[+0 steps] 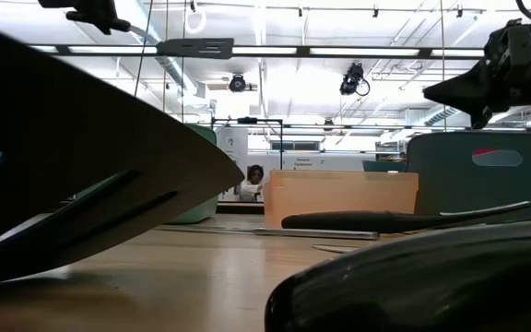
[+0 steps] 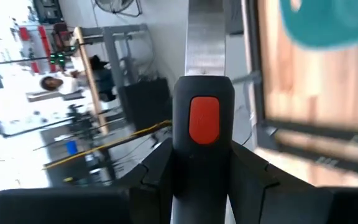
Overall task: Pick & Place Kitchen Items
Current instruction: Put the gray spatula into the green bin
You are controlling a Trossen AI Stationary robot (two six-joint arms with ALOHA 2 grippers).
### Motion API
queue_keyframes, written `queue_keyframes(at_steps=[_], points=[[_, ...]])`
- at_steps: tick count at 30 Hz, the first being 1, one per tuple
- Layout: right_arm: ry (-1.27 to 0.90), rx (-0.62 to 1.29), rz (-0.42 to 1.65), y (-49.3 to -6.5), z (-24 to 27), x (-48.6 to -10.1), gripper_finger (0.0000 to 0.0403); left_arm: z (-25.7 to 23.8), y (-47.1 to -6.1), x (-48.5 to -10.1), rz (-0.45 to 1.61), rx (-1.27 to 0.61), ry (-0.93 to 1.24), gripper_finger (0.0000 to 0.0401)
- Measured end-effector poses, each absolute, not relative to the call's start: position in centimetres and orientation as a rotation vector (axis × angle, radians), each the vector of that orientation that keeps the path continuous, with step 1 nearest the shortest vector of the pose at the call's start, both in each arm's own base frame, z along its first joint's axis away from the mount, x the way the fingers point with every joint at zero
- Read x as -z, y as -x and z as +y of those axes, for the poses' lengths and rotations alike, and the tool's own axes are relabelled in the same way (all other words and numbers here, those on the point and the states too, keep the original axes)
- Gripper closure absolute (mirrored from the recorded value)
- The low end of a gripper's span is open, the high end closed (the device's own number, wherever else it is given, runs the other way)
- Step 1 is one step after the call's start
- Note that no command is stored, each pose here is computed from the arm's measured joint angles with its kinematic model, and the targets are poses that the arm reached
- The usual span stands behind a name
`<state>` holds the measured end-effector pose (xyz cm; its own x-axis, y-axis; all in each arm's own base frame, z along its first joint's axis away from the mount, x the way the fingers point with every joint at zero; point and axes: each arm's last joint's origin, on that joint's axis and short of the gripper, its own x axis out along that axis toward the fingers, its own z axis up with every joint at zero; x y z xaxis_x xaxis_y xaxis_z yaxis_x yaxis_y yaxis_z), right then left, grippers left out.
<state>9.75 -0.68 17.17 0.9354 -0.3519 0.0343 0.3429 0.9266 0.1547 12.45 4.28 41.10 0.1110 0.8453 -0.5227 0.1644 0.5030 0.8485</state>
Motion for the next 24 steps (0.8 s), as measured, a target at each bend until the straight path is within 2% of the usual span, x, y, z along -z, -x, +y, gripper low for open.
queue_keyframes(at_steps=[6, 16, 24], points=[[-0.145, 0.354, -0.061, -9.8, -0.7, -17.2, 0.0372, 4.8, -13.2, -40.1, 1.524, -0.532, -1.112, 0.0288], [-0.137, 0.353, -0.057, -9.8, -0.7, -17.1, 0.0372, 5.2, -15.3, -33.2, 1.728, -0.329, -1.33, 0.0288], [-0.136, 0.356, -0.057, -9.8, -0.7, -17.1, 0.0372, 5.1, -15.9, -30.5, 1.743, -0.114, -1.382, 0.0288]])
